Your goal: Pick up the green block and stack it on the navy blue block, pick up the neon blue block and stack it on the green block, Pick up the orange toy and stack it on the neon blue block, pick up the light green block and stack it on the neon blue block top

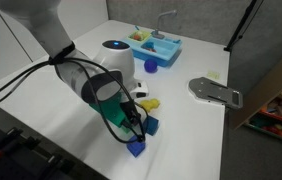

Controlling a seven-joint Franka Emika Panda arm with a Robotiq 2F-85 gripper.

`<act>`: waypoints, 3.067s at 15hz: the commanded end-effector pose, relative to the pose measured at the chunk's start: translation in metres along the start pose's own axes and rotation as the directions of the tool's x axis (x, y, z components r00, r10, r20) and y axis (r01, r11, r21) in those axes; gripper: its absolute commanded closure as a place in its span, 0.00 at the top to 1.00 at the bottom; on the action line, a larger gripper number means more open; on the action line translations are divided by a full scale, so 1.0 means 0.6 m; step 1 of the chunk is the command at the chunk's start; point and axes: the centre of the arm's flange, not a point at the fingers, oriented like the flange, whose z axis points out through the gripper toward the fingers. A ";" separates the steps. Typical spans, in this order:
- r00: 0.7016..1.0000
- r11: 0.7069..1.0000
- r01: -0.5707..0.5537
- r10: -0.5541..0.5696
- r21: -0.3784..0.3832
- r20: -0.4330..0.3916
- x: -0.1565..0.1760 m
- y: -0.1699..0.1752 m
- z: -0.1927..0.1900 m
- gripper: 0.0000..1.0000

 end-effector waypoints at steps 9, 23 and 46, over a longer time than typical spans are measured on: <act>0.995 1.000 -0.022 0.021 -0.004 -0.094 0.084 0.061 -0.185 0.31; 0.997 0.997 -0.069 0.067 -0.040 -0.032 0.123 0.131 -0.149 0.31; 0.998 0.997 -0.065 0.066 -0.038 0.014 0.040 0.107 -0.142 1.00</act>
